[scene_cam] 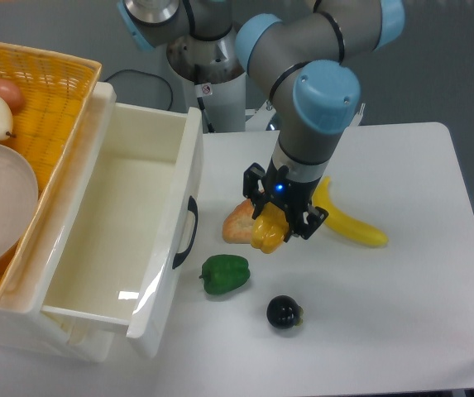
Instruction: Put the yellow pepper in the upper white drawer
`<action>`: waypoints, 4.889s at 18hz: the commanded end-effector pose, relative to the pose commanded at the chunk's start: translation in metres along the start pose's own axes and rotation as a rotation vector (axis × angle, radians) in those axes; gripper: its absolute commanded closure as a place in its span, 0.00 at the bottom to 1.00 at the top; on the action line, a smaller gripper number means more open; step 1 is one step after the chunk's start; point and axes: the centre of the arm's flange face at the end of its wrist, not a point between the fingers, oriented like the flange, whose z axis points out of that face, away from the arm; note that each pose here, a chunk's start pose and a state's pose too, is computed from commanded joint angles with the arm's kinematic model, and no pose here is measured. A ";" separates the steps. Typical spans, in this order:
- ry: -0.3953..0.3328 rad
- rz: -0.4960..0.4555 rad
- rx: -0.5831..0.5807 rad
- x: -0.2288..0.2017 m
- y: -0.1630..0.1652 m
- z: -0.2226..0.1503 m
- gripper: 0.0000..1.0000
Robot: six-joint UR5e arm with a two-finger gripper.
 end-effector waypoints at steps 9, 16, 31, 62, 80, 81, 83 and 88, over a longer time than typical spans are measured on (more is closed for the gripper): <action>0.083 -0.035 0.057 0.036 0.003 -0.033 0.67; 0.113 -0.133 0.134 0.070 0.009 -0.077 0.67; 0.206 -0.330 0.228 0.120 -0.011 -0.104 0.66; 0.240 -0.272 0.181 0.155 -0.073 -0.042 0.62; 0.231 -0.255 0.189 0.153 -0.075 -0.041 0.00; 0.230 -0.252 0.191 0.153 -0.075 -0.041 0.00; 0.203 -0.227 0.215 0.145 -0.075 -0.045 0.00; 0.103 -0.164 0.233 0.123 -0.070 -0.051 0.00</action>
